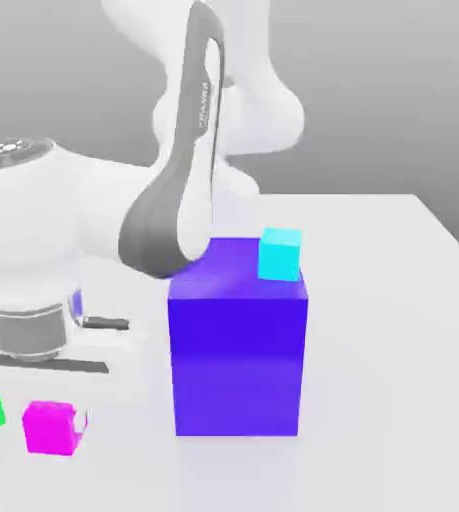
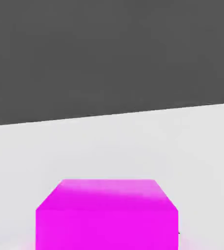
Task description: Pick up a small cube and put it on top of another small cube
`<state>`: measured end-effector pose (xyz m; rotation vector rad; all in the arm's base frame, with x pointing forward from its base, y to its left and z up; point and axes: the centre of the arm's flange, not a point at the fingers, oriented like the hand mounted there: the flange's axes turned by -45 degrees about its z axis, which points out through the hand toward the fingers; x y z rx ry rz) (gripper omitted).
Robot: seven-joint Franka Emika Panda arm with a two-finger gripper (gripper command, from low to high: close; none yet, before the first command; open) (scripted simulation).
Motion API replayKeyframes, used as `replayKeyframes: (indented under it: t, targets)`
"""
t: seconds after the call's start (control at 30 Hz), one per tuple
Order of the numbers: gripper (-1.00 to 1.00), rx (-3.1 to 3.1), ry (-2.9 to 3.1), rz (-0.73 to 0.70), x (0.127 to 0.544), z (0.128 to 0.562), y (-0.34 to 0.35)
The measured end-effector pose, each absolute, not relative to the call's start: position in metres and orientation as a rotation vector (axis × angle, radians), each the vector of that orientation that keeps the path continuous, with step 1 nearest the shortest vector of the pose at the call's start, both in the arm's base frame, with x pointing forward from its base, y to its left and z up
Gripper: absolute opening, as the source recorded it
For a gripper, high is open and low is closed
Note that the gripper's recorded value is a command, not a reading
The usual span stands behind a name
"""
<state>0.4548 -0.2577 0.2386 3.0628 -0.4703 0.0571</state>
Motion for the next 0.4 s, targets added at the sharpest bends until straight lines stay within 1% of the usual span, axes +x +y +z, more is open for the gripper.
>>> replayKeyframes:
  t: [0.07,0.13,0.2,0.27,0.3,0.4]
  targets:
    - [-1.0,3.016,-0.737,0.033,0.417,0.242,-0.305]
    - [-1.0,2.974,-0.977,0.01,0.374,0.238,-0.335]
    - [-1.0,2.957,-1.056,0.004,0.36,0.217,-0.344]
    - [-1.0,2.952,-1.076,0.001,0.356,0.191,-0.346]
    - [1.0,2.951,-1.08,0.001,0.355,0.183,-0.346]
    - [1.0,2.951,-1.08,0.001,0.355,0.183,-0.346]
